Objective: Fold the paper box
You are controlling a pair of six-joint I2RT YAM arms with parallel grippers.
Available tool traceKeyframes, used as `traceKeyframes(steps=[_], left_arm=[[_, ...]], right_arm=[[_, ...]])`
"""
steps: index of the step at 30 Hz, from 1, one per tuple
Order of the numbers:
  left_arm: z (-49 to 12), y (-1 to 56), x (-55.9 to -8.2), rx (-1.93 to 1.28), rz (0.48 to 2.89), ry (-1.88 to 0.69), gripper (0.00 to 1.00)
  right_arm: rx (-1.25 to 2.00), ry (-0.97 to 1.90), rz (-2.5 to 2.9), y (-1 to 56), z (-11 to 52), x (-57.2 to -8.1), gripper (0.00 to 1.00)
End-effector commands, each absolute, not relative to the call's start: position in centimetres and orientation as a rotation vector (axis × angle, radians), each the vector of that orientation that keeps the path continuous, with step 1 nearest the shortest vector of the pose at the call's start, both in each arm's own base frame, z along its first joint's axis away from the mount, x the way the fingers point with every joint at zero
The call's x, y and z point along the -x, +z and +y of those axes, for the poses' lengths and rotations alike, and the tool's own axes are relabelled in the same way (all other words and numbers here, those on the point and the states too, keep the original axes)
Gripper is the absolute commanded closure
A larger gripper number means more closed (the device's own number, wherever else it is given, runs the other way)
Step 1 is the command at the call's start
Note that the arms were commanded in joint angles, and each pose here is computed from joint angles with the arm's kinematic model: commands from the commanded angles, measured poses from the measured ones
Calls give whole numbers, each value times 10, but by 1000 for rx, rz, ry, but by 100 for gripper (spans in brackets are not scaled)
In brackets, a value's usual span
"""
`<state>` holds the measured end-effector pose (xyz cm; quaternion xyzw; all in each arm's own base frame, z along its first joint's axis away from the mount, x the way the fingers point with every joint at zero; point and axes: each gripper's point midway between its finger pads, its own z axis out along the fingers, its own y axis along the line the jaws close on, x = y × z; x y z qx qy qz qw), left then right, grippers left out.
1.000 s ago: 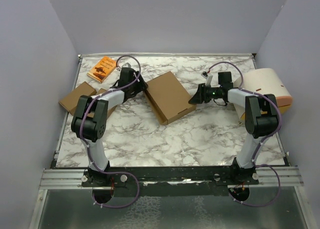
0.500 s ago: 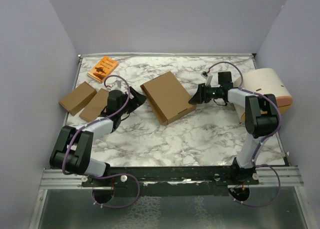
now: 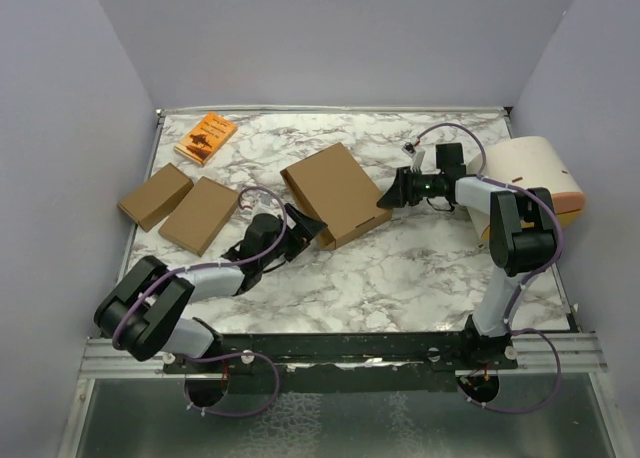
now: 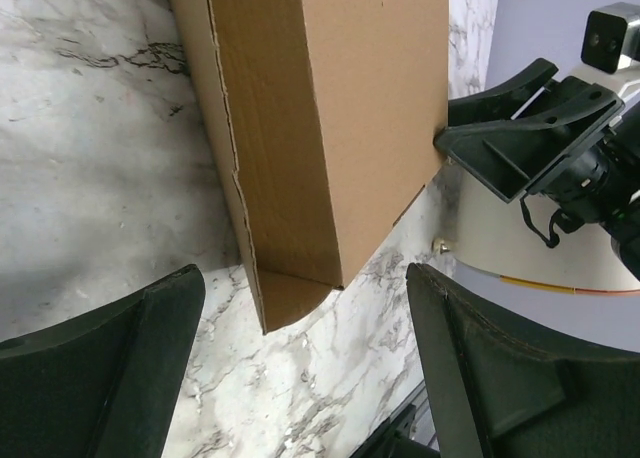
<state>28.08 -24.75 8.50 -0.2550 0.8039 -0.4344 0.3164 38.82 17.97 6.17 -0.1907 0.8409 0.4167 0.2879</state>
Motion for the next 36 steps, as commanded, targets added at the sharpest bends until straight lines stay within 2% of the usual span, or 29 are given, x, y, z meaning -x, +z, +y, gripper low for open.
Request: traceKeyframes(steps=[1, 8, 15, 17, 21, 22, 26, 28, 34, 36], left_arm=[[-262, 88, -292, 749, 2080, -1161, 16], [-280, 74, -286, 778, 2158, -1150, 21], [-293, 78, -281, 776, 2190, -1140, 31], [-295, 77, -279, 775, 2203, -1134, 39], [-296, 74, -278, 777, 2217, -1115, 46], [-295, 73, -278, 779, 2220, -1109, 54], [-297, 68, -279, 768, 2240, -1092, 57], [-299, 67, -279, 761, 2249, -1095, 69], [-303, 64, -280, 766, 2270, -1094, 93], [-303, 64, -280, 771, 2283, -1078, 95]], right_arm=[[500, 1053, 2398, 19, 174, -371, 57], [502, 1057, 2398, 19, 174, -370, 57], [502, 1055, 2396, 20, 174, -371, 57], [503, 1055, 2395, 20, 174, -371, 57], [503, 1057, 2396, 20, 174, -370, 57], [503, 1057, 2396, 20, 174, -370, 57], [502, 1056, 2396, 19, 174, -371, 57], [503, 1055, 2396, 19, 174, -371, 57], [504, 1059, 2397, 19, 175, -370, 57], [505, 1059, 2398, 18, 175, -370, 57]])
